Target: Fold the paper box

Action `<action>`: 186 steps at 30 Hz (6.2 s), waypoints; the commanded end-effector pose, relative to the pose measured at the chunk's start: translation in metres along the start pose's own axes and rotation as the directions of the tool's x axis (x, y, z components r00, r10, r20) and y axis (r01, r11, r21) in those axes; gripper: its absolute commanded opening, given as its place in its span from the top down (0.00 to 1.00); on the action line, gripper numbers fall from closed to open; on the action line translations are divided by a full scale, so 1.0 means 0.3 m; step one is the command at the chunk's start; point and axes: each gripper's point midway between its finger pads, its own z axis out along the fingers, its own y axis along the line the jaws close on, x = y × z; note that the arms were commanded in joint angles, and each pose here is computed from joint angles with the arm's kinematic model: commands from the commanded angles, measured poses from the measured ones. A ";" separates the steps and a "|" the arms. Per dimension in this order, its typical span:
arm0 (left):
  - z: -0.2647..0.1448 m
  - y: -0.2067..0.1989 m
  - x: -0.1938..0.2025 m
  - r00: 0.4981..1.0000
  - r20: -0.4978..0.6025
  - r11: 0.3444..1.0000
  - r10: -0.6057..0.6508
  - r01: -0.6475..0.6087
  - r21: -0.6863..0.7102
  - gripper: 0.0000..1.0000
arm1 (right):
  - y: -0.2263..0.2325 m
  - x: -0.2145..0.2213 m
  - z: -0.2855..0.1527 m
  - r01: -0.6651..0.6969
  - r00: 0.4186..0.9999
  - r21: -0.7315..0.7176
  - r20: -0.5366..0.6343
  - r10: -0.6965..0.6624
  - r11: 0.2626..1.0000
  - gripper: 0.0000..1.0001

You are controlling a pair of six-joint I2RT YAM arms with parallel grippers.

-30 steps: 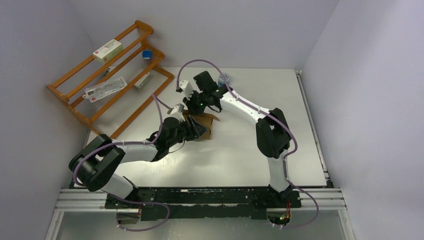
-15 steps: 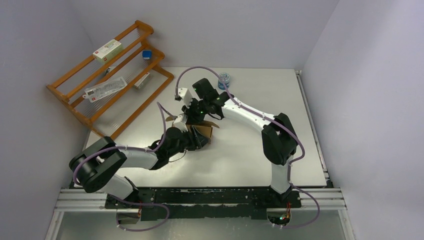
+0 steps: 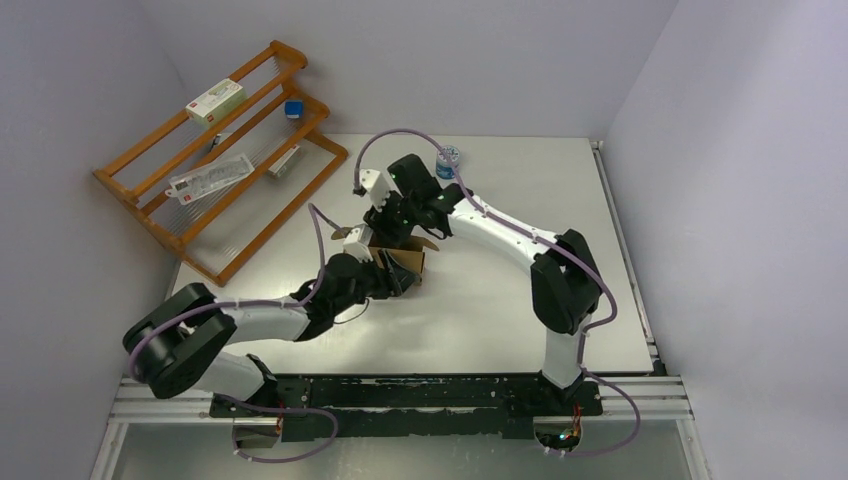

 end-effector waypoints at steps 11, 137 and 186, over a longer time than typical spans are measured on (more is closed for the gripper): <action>-0.200 0.033 -0.200 0.935 -0.079 0.888 0.346 -0.353 -0.293 0.26 | -0.090 -0.078 -0.233 -0.077 0.996 0.262 0.069 0.061 0.962 0.44; -0.228 0.294 -0.372 0.871 -0.445 0.868 0.208 -0.374 -0.326 0.95 | 0.040 0.090 -0.442 -0.441 0.897 0.301 0.154 0.413 0.845 0.54; 0.134 0.442 -0.487 0.838 -0.524 0.913 0.151 -0.322 -0.252 0.49 | -0.048 0.335 -0.064 -0.389 0.921 0.373 0.173 0.349 0.842 0.60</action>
